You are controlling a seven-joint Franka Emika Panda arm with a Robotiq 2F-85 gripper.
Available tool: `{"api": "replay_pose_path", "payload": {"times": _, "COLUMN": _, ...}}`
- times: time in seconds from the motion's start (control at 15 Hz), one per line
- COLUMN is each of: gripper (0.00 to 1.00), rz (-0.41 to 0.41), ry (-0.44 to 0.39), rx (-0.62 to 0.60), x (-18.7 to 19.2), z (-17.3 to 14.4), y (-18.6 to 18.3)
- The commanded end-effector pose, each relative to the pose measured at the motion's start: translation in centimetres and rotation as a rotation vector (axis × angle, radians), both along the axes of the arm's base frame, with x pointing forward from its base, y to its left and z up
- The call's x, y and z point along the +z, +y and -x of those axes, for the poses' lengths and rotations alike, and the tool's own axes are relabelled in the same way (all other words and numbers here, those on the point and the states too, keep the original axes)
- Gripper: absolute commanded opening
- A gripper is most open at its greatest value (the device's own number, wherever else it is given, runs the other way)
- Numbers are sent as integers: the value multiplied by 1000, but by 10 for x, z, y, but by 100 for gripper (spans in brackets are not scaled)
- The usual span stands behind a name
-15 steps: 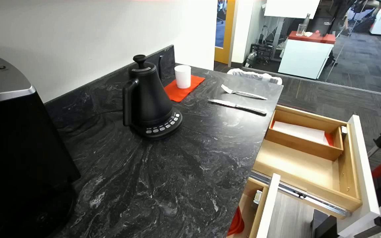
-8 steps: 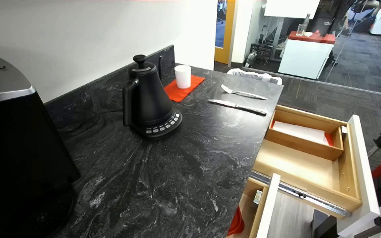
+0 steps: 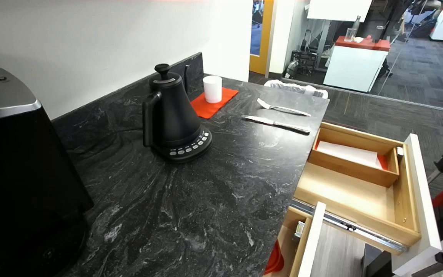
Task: Pick up the folk and butter knife from the countertop and put them in the drawer.
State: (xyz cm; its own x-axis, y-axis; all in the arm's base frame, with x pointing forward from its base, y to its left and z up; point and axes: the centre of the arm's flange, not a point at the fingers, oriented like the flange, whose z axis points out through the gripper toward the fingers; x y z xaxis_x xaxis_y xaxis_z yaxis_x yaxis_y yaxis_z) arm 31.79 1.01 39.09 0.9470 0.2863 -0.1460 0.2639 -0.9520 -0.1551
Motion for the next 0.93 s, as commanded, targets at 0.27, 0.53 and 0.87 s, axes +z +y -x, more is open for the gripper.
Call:
{"api": "replay_pose_path", "payload": {"times": 0.27, "gripper": 100, "rz": 2, "ry": 68, "rx": 263, "x": -69, "z": -120, "y": 31}}
{"api": "replay_pose_path", "payload": {"times": 0.53, "gripper": 100, "rz": 39, "ry": 62, "rx": 227, "x": -99, "z": -183, "y": 27}}
{"api": "replay_pose_path", "payload": {"times": 0.87, "gripper": 100, "rz": 4, "ry": -37, "rx": 9, "x": -115, "z": -254, "y": -7}}
